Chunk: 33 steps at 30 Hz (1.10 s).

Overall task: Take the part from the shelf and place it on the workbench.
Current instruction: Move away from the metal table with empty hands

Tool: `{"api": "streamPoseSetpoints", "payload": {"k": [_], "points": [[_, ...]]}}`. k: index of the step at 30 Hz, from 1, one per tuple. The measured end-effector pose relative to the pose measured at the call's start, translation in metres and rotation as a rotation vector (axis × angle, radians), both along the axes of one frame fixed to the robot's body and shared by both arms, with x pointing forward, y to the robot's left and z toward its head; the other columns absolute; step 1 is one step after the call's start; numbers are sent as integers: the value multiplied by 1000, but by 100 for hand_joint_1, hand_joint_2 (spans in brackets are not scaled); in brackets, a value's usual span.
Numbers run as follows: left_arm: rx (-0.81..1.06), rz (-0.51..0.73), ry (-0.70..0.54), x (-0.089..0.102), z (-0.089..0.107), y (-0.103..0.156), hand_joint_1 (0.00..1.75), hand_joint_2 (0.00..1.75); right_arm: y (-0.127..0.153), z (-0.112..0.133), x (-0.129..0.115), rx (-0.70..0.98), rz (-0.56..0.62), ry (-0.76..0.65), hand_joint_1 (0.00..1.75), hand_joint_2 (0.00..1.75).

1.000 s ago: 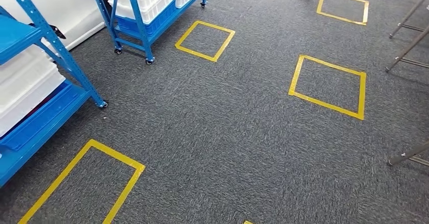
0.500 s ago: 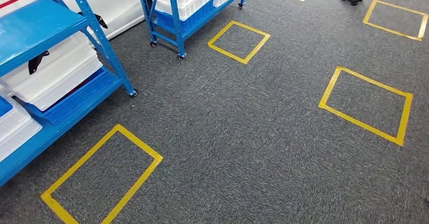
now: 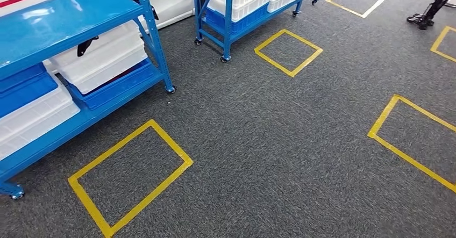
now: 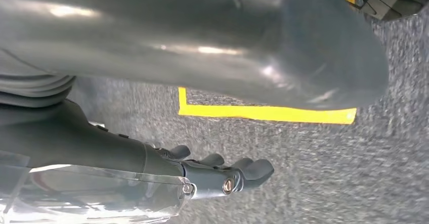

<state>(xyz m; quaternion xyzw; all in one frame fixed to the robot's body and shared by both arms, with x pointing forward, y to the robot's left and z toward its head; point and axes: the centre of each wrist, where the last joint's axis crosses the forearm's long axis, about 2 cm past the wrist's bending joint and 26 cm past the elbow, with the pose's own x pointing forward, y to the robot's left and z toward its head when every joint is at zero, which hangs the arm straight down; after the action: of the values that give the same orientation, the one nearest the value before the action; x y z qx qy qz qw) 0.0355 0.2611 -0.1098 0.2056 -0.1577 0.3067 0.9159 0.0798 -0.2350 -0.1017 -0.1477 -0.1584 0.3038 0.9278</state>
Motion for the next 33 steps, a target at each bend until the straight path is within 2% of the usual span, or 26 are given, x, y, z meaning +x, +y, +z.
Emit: {"api": "streamPoseSetpoints", "payload": {"k": [7,12,16,20,27,33], "points": [[-29,-47,-59,-3,0,-13,0,0,-3,0,0,-13,-39,0,0,0],[-86,-141,-99,-9,-1,-15,0,0,-6,-2,-8,2,-162,15,0,0],[-126,-203,-118,-8,-1,-12,0,0,-12,-4,-18,5,-255,30,0,0],[-130,-229,-122,-3,-1,-1,0,0,-14,-4,-20,3,-301,29,0,0],[-122,-224,-94,2,-2,15,0,0,-15,-4,-19,0,-307,28,0,0],[-88,-162,-63,3,-1,18,0,0,-14,-5,-22,-3,-248,35,0,0]]}}
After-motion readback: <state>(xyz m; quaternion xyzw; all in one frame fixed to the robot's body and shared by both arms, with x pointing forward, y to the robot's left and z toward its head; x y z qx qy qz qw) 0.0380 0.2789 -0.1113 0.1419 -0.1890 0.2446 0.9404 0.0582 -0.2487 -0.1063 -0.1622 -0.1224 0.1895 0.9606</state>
